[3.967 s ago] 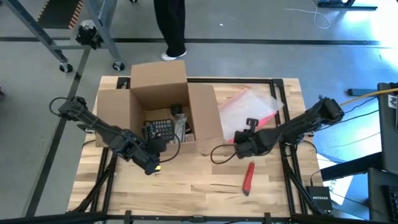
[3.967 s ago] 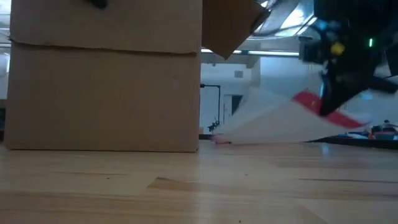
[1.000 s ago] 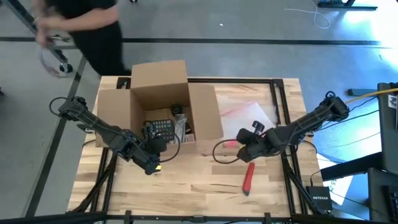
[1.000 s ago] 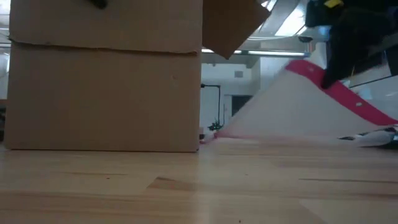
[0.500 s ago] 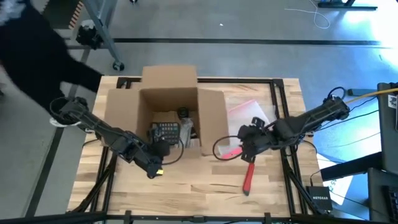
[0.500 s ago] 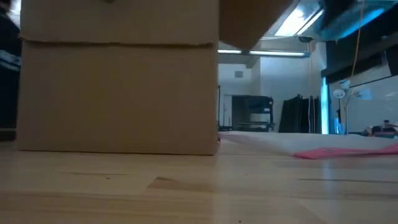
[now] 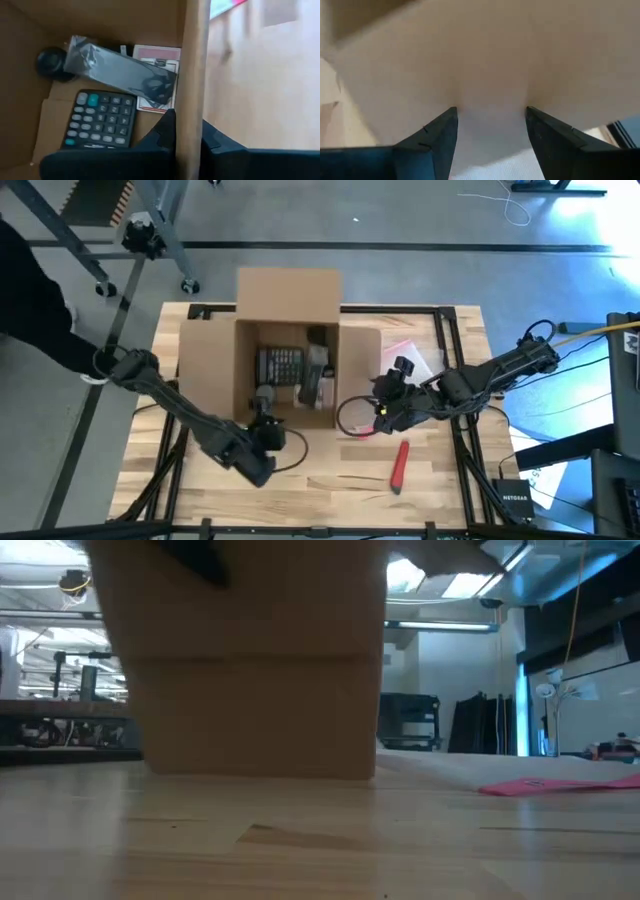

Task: Unpack boxes
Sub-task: Remove the black mini fan from the cardboard box

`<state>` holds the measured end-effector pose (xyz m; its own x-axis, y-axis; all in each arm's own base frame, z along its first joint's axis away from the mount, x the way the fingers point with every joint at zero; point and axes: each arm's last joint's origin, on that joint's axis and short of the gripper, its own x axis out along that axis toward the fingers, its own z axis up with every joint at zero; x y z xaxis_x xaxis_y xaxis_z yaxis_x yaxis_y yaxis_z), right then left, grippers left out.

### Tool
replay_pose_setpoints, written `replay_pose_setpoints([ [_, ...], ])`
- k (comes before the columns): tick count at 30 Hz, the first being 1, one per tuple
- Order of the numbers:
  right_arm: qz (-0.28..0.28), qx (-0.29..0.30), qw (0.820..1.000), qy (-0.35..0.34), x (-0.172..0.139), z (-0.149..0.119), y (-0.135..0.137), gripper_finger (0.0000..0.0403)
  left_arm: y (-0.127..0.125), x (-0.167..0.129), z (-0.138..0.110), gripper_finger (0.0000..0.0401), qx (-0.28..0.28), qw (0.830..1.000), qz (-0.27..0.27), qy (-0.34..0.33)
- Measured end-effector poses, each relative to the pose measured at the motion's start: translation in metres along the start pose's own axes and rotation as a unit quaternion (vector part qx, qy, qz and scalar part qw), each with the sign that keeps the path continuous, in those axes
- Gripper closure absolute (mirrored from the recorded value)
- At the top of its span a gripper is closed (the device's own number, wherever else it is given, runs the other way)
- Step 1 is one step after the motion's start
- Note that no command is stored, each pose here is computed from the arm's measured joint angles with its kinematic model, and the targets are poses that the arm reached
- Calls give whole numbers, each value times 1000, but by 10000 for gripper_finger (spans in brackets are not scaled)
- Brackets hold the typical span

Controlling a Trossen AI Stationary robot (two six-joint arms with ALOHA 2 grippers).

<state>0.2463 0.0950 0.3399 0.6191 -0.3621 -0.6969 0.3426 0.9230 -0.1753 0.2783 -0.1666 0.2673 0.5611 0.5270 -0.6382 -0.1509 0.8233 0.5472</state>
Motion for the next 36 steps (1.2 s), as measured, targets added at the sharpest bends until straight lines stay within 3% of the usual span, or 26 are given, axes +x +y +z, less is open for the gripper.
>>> replay_pose_setpoints([
  [15,12,-40,999,-32,16,8,18,178,-1,3,1,384,-1,1000,-4,10],
  [21,74,-99,987,-106,15,20,42,178,-1,3,1,383,-4,1000,-6,11],
  [25,104,-145,975,-135,29,25,62,178,-2,3,1,383,-5,1000,-7,12],
  [33,111,-188,965,-143,65,27,85,178,-1,4,1,382,-8,1000,-7,13],
  [36,80,-211,964,-139,76,26,88,178,0,5,2,382,-11,1000,-7,13],
])
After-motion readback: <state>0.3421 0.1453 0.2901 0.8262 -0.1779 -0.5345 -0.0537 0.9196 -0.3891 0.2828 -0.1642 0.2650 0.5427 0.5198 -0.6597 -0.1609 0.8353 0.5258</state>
